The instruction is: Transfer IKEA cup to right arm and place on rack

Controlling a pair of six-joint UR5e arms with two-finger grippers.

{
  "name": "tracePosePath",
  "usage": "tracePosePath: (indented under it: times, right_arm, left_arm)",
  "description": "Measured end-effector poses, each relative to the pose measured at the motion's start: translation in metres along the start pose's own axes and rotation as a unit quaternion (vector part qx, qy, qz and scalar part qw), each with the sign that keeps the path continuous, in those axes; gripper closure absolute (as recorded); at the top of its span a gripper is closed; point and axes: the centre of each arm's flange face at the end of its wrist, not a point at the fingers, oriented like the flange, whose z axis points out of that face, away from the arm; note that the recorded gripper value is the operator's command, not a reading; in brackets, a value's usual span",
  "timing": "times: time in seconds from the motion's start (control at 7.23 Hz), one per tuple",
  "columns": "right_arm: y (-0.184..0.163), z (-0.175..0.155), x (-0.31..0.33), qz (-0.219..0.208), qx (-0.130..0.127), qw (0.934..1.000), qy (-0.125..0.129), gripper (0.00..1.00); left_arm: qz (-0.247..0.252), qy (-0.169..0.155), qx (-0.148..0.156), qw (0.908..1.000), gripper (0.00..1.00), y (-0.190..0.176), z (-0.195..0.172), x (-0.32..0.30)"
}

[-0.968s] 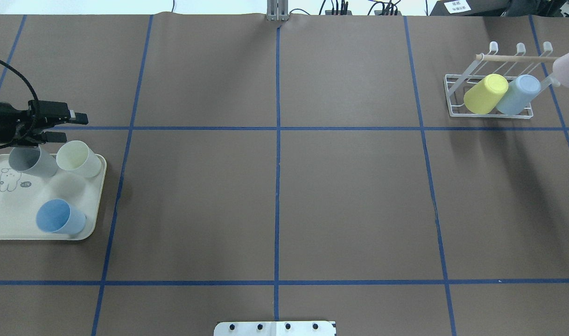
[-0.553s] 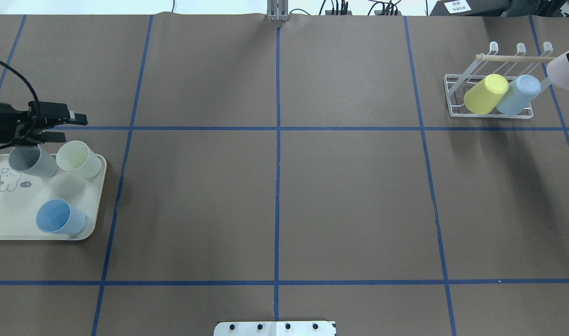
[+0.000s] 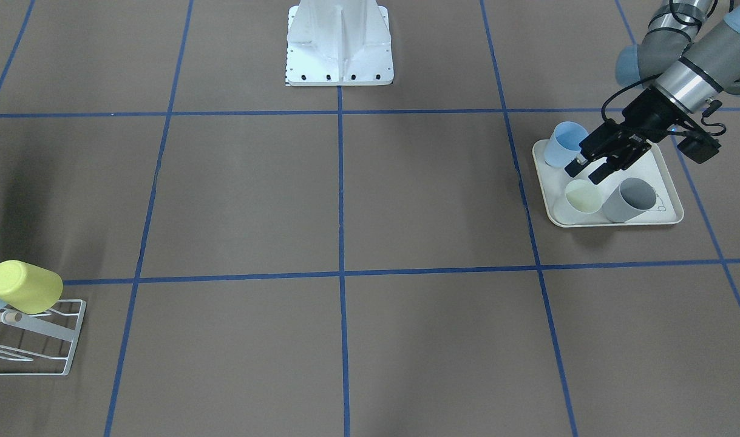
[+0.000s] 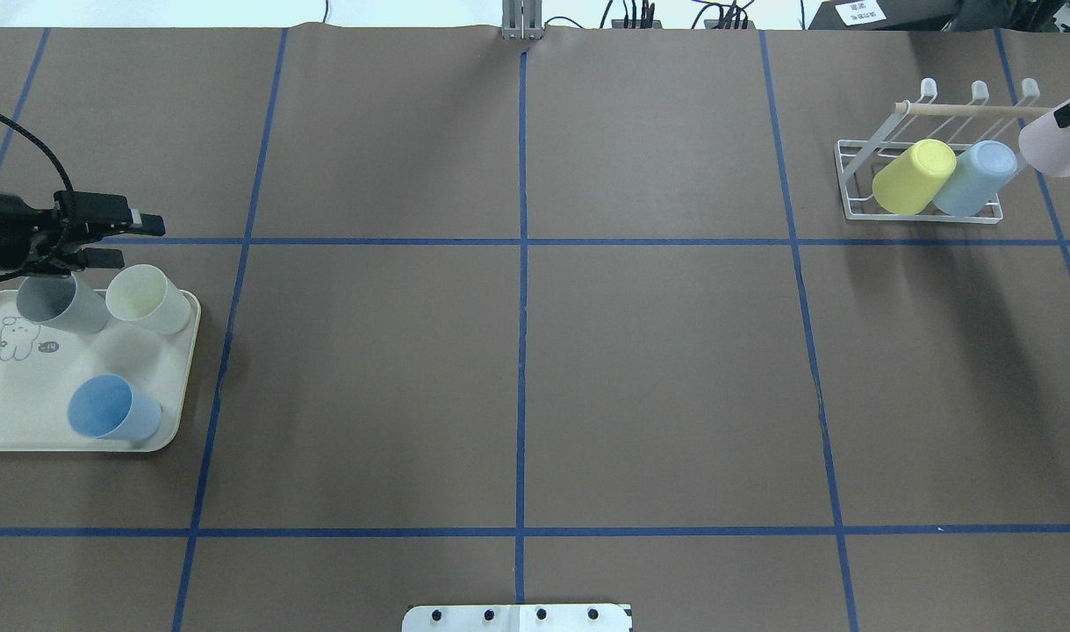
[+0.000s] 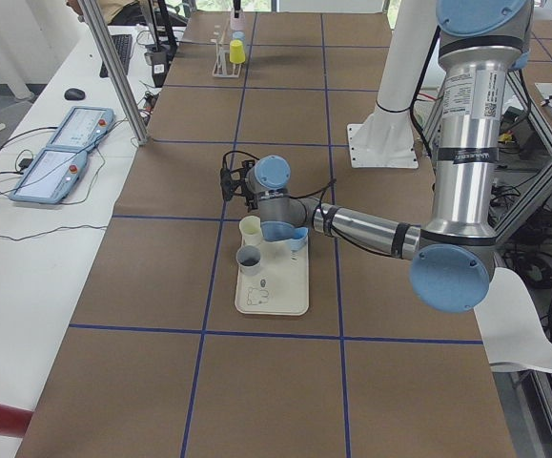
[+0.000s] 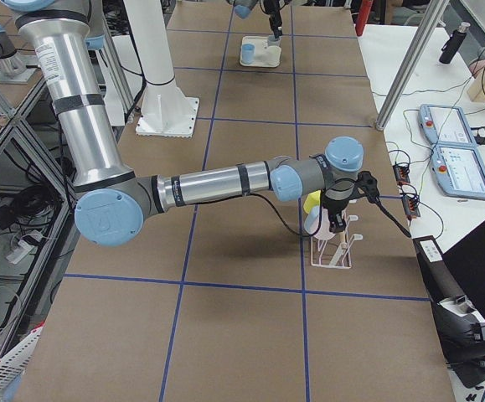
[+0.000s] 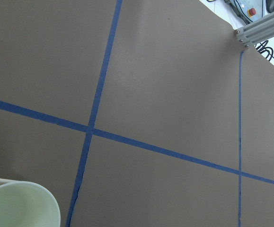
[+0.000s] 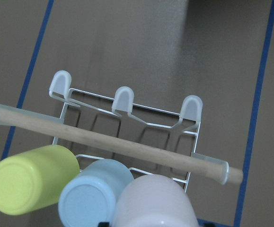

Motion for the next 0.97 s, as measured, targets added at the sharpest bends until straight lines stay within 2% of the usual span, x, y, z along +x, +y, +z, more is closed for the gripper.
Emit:
tracePosePath:
  times: [0.55, 0.97]
  right_arm:
    - [-0.003, 0.022, 0.006, 0.000, -0.017, 0.9999, 0.001, 0.67]
    - [-0.003, 0.032, 0.002, -0.004, -0.023, 0.9997, 0.000, 0.41]
  left_arm:
    - [0.000, 0.001, 0.000, 1.0000, 0.00, 0.000, -0.001, 0.001]
    - [0.001, 0.003, 0.001, 1.0000, 0.00, 0.001, -0.002, 0.003]
